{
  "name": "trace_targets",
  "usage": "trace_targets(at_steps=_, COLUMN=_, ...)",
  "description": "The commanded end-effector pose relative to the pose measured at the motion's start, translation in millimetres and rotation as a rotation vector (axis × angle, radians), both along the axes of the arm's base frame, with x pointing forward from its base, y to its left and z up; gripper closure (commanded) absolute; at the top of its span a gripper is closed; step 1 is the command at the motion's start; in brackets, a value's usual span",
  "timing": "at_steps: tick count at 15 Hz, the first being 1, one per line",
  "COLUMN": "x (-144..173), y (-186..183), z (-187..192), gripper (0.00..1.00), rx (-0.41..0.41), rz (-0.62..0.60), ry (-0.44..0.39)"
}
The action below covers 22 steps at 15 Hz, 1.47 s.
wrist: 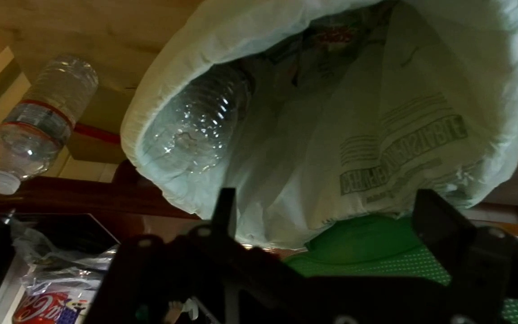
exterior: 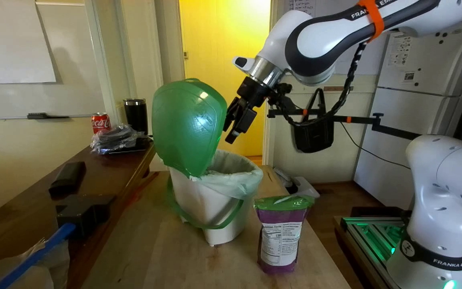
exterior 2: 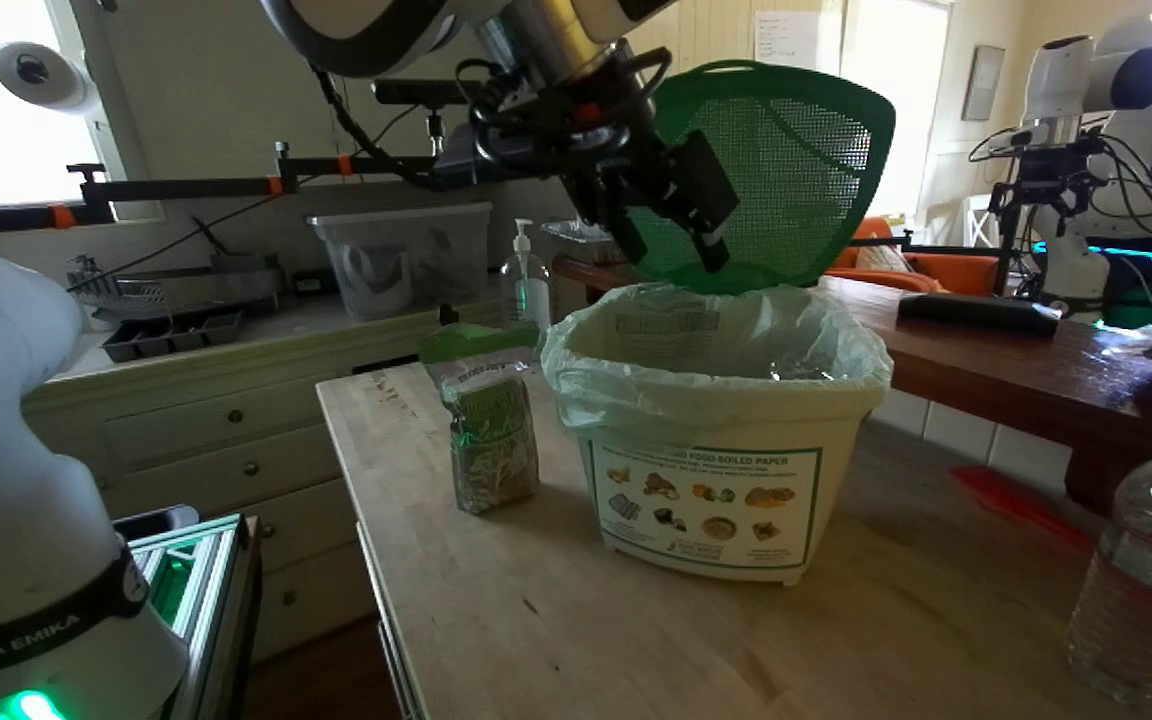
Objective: Open the trash can then remove the contents inside
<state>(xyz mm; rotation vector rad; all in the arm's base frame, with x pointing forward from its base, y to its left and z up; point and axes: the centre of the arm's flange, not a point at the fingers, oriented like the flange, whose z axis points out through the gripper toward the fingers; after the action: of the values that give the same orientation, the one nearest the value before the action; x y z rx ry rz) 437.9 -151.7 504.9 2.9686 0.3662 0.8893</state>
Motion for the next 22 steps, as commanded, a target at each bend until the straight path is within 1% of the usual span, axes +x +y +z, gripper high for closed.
trace_targets(at_steps=1, x=29.4, y=-14.6, z=-12.9, gripper=0.00, rx=-0.074, rz=-0.002, ry=0.003)
trace_targets(at_steps=7, x=58.0, y=-31.9, z=-26.5, gripper=0.00, rx=-0.154, rz=0.003, ry=0.049)
trace_targets(at_steps=11, x=73.3, y=-41.6, z=-35.9, gripper=0.00, rx=-0.190, rz=0.009, ry=0.080)
trace_targets(at_steps=12, x=76.7, y=-43.9, z=-38.1, gripper=0.00, rx=-0.197, rz=0.015, ry=0.072)
trace_targets(at_steps=16, x=86.8, y=-50.7, z=-49.7, gripper=0.00, rx=-0.220, rz=0.036, ry=0.091)
trace_targets(at_steps=22, x=94.6, y=-50.9, z=-61.6, gripper=0.00, rx=-0.219, rz=0.073, ry=0.124)
